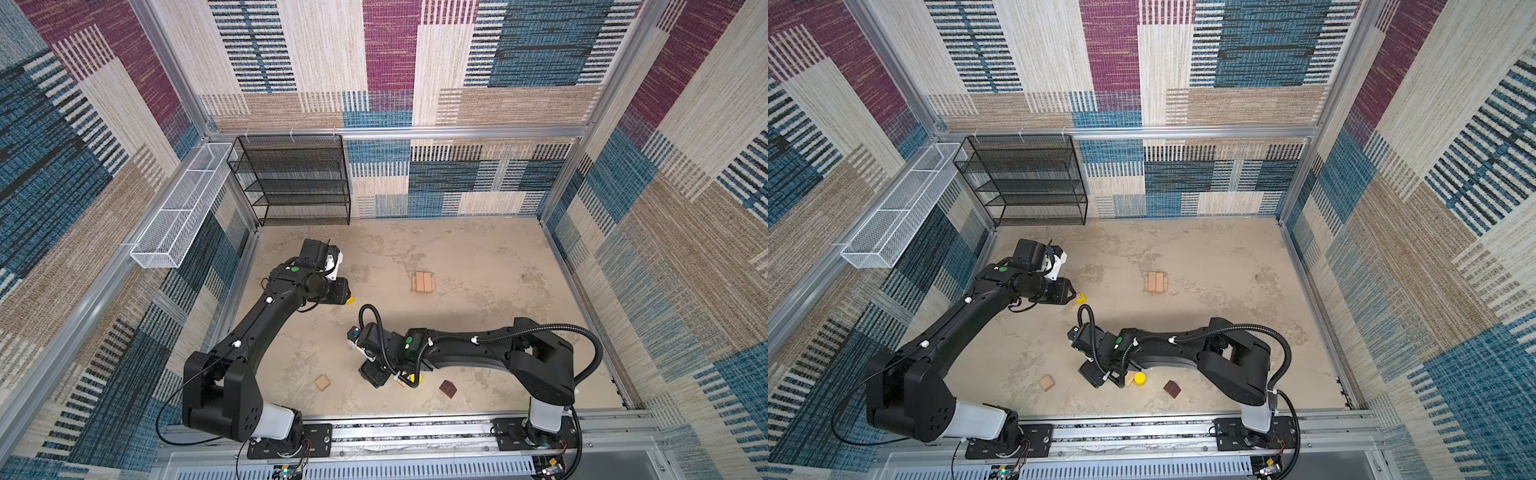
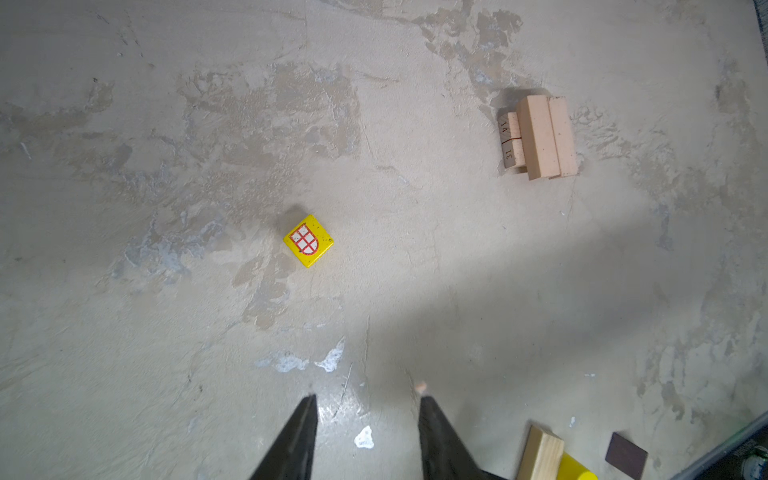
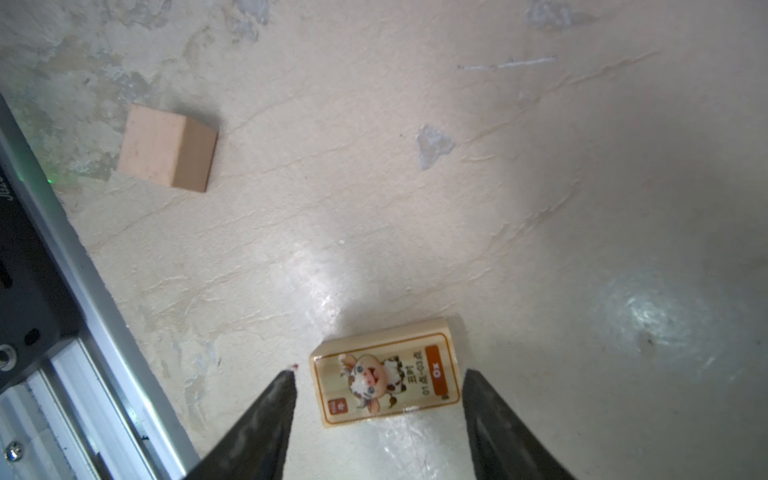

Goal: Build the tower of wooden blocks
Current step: 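Lower the open right gripper over the printed cow block, then close the right gripper on the printed cow block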

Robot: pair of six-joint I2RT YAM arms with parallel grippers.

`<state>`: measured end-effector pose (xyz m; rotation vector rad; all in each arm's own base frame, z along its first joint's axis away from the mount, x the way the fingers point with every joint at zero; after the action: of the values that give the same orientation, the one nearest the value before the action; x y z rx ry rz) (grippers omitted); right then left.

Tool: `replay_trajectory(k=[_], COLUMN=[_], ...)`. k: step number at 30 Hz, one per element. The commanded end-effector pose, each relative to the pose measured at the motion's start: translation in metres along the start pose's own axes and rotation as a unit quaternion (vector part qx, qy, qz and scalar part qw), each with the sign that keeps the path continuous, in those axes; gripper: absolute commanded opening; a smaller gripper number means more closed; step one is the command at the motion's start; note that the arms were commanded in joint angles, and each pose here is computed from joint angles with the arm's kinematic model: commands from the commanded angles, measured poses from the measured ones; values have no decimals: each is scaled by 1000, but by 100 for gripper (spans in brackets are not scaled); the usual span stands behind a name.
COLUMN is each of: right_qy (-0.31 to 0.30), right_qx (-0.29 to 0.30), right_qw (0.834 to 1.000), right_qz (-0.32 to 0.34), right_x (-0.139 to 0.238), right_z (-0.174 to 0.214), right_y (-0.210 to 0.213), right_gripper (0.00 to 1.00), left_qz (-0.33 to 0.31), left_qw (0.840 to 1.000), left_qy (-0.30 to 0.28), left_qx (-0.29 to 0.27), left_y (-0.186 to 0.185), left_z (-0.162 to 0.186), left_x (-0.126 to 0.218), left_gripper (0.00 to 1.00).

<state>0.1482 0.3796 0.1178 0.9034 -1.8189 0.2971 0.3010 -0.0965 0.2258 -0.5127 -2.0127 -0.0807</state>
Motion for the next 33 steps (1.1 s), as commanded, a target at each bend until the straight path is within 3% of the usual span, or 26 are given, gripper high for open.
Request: replay_trajectory(k=[1, 16, 33], right_qy=[-2, 11, 21], right_qx=[5, 16, 26], right_qw=[1000, 1000, 999], right_qz=[4, 12, 15], right_x=[0, -6, -8], right_z=[-2, -2, 4], right_y=[1, 4, 4], right_gripper=[68, 72, 68], left_qz=[1, -4, -7], left_qw=[1000, 1000, 1000], left_qy=[7, 3, 6], left_qx=[11, 10, 9], left_y=[0, 0, 1], left_z=[2, 2, 3], left_x=[1, 4, 2], left_gripper=[45, 45, 45])
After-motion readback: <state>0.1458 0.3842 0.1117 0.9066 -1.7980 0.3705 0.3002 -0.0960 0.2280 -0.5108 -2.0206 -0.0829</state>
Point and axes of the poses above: each gripper's point midway between its finger pads, its own x axis back along the fingers, its own y axis along the line the jaws close on, z = x × y, the point moved 8 cm from there along x, back along the fingers, and after that the axes turned 11 degrees about -x, right-handed, at the moved point
